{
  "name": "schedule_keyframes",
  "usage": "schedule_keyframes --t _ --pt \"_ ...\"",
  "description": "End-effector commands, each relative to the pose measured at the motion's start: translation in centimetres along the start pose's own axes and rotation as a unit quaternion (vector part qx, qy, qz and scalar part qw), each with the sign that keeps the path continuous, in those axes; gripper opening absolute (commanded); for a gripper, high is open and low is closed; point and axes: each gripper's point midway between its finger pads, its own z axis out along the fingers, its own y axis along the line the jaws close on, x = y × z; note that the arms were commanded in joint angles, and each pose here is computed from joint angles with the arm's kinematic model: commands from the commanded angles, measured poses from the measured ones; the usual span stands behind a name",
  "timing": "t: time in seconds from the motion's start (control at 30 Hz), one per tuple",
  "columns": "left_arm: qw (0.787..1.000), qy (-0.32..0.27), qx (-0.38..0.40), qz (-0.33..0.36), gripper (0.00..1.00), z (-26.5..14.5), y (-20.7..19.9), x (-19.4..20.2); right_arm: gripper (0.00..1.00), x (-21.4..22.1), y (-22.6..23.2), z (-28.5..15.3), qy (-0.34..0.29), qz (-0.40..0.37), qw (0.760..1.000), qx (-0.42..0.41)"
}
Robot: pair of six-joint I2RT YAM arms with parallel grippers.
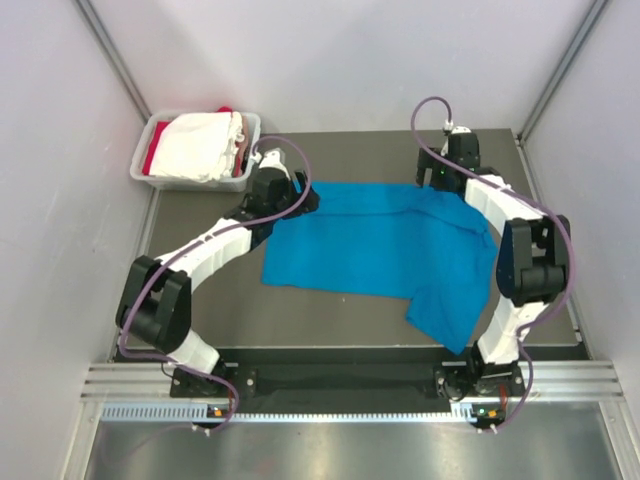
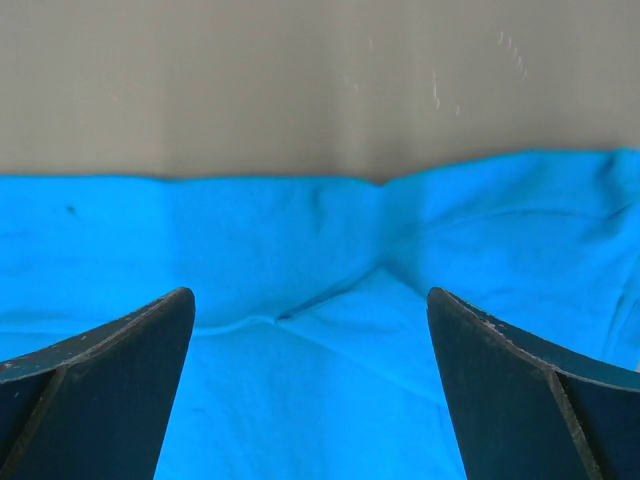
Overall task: Fold and stack the t-shirts
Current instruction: Fold the tshirt
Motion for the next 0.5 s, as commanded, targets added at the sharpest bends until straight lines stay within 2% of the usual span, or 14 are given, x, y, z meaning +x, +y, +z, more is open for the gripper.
schedule_keyframes --t 0.0,0.03,0.13,0.23,0.47 --pt "0.999 0.0 -0.031 -0.027 0.8 -2.2 1.1 0.0 1.0 -1.0 -1.9 -0.8 0.008 0.022 0.998 0.062" --pt "0.999 0.0 -0.032 -0.029 0.8 -2.3 1.2 0.1 1.0 -0.9 -1.9 -0.8 0.01 0.022 0.998 0.065" --pt "0.999 -0.001 -0.038 -0.033 0.8 -2.7 1.7 0.5 0.91 0.4 -2.2 0.0 0.038 0.016 0.996 0.075" --pt "0.999 -0.002 -0.039 -0.032 0.8 -3.0 1.7 0.4 0.76 1.8 -2.2 1.3 0.063 0.009 0.995 0.081" --pt "0.999 -0.002 -0.045 -0.028 0.8 -3.5 2.0 0.4 0.63 2.9 -2.1 3.3 0.084 -0.002 0.992 0.093"
